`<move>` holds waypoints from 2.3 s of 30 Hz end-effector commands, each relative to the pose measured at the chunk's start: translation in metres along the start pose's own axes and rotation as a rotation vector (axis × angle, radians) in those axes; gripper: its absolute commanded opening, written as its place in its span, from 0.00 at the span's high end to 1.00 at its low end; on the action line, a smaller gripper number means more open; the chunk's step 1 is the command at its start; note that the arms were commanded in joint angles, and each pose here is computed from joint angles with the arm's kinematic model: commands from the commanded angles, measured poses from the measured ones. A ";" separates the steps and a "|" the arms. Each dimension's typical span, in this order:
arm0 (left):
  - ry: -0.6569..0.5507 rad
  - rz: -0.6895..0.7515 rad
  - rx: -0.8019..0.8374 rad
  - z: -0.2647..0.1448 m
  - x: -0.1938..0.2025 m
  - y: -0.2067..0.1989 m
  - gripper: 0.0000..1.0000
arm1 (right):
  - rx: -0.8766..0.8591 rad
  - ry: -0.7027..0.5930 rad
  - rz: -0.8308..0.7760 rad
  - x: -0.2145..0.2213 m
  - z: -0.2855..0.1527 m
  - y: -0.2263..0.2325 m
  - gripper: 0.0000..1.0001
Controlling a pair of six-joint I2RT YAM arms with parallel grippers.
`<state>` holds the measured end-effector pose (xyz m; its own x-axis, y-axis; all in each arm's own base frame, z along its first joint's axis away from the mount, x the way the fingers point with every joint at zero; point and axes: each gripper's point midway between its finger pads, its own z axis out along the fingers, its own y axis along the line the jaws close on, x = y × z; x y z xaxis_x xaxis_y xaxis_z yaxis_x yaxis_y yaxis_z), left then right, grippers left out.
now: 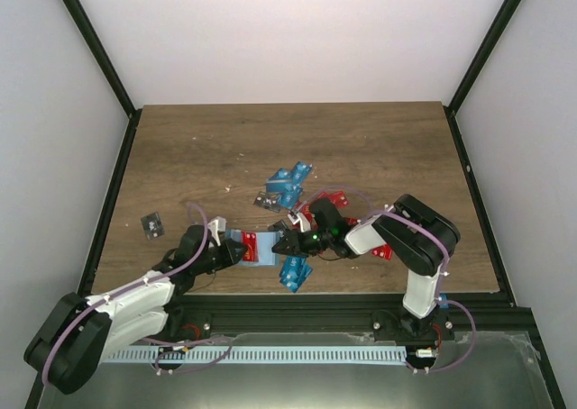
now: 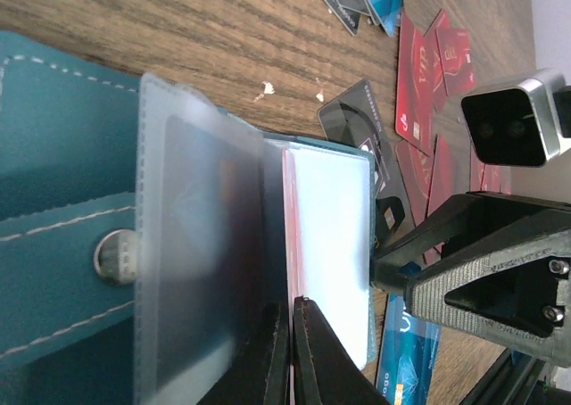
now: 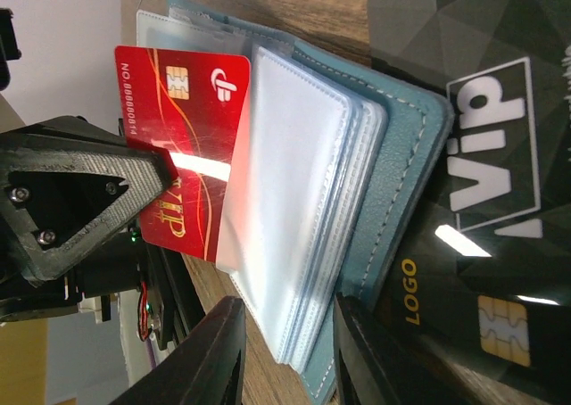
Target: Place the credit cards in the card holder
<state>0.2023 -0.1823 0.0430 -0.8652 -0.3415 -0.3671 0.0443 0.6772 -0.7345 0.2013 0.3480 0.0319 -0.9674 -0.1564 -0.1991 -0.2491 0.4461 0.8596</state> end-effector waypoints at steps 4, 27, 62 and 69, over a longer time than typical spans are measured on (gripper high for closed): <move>0.075 -0.042 -0.028 0.005 0.012 0.007 0.96 | 0.054 0.017 0.036 0.012 0.004 -0.017 0.70; 0.194 0.018 -0.013 0.021 0.018 -0.003 0.96 | 0.083 0.028 0.010 0.002 0.008 -0.015 0.71; 0.360 0.069 -0.031 0.036 0.036 -0.001 0.93 | 0.232 -0.007 -0.044 -0.031 0.006 -0.027 0.71; 0.345 0.091 -0.109 0.037 0.028 0.006 0.78 | 0.276 -0.014 -0.060 -0.036 -0.005 -0.026 0.71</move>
<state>0.2197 -0.2188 0.0245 -0.9547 -0.1172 -0.2736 0.1098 0.7156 -0.6899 0.2166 0.3495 0.0303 -0.9580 -0.2275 -0.1744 -0.2748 0.5551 0.7851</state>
